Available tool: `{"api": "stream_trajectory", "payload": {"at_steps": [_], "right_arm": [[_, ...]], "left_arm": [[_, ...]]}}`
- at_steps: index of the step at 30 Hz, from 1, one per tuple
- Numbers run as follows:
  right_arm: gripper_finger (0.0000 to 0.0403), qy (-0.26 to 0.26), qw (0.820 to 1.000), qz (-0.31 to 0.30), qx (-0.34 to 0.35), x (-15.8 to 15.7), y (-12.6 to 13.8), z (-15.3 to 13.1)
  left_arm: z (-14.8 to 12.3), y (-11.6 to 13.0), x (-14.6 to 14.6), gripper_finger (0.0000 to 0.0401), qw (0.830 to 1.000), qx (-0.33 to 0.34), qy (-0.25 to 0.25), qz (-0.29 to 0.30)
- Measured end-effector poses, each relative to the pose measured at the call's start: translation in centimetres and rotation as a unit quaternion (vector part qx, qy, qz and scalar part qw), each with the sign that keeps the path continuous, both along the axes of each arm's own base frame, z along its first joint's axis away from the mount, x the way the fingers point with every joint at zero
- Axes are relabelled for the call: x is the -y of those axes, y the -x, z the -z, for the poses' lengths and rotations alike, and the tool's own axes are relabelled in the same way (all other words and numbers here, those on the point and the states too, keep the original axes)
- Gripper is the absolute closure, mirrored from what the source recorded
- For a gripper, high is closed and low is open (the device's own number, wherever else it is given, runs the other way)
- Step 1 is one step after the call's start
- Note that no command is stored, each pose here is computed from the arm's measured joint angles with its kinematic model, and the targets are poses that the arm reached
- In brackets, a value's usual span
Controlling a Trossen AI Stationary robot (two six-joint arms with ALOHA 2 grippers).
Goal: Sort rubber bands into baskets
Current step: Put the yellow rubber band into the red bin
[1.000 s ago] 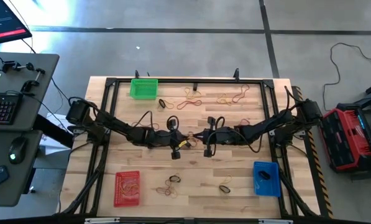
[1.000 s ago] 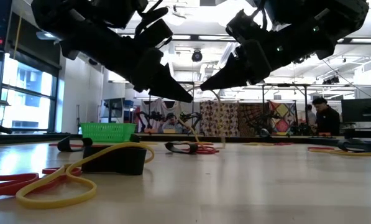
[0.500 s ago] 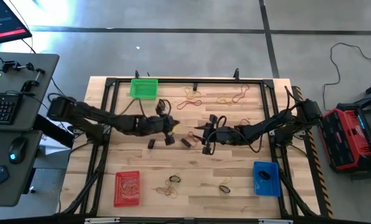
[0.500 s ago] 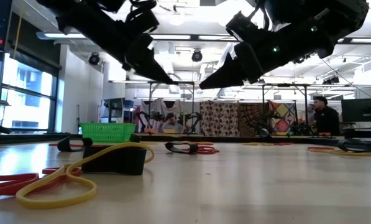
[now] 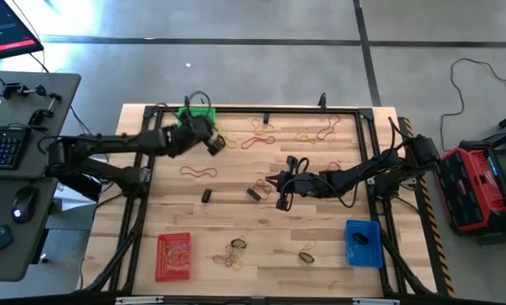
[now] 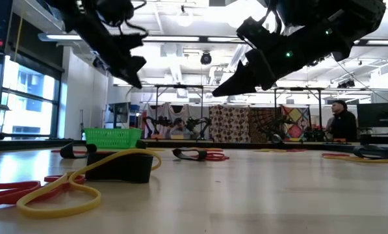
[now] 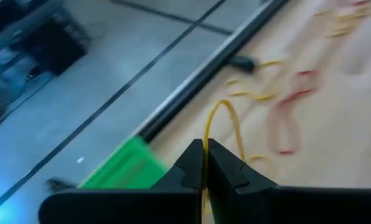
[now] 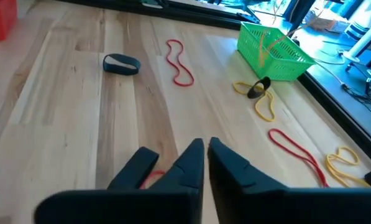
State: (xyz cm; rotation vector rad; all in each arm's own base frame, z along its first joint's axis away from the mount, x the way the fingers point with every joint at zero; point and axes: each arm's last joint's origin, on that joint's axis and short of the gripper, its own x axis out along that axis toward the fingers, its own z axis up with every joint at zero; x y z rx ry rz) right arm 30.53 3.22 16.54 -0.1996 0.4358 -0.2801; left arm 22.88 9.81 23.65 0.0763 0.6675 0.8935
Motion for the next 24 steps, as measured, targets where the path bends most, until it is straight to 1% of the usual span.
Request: {"api": "stream_trajectory", "payload": {"at_steps": [2,5,9,11,13,18,24], "right_arm": [[0.039,0.0,1.0,0.004,0.0,0.2,0.0,0.0],[0.0384,-0.005,1.0,0.014,0.002,0.7,-0.1,0.0],[0.0399,-0.007,1.0,0.02,0.002,1.4,-0.1,0.0],[0.04,-0.007,1.0,0.024,0.002,1.7,-0.1,0.0],[0.0399,-0.008,1.0,0.027,0.002,1.9,-0.2,0.0],[0.0402,-0.013,1.0,0.022,0.001,2.2,-0.2,0.0],[0.0402,-0.013,1.0,0.022,0.001,2.2,-0.2,0.0]], "left_arm": [[0.0,0.7,-1.6,0.0401,1.0,-0.007,-0.002,-0.021],[0.1,1.9,-3.8,0.0401,0.999,-0.01,0.01,-0.044],[0.3,3.4,-6.1,0.0401,0.997,-0.012,0.024,-0.072],[0.5,4.0,-7.0,0.0401,0.996,-0.014,0.029,-0.084],[1.0,4.5,-7.9,0.0401,0.995,-0.019,0.047,-0.09],[3.2,4.6,-9.5,0.0401,0.991,-0.036,0.099,-0.082],[6.1,4.2,-10.5,0.0401,0.983,-0.074,0.143,-0.085]]}}
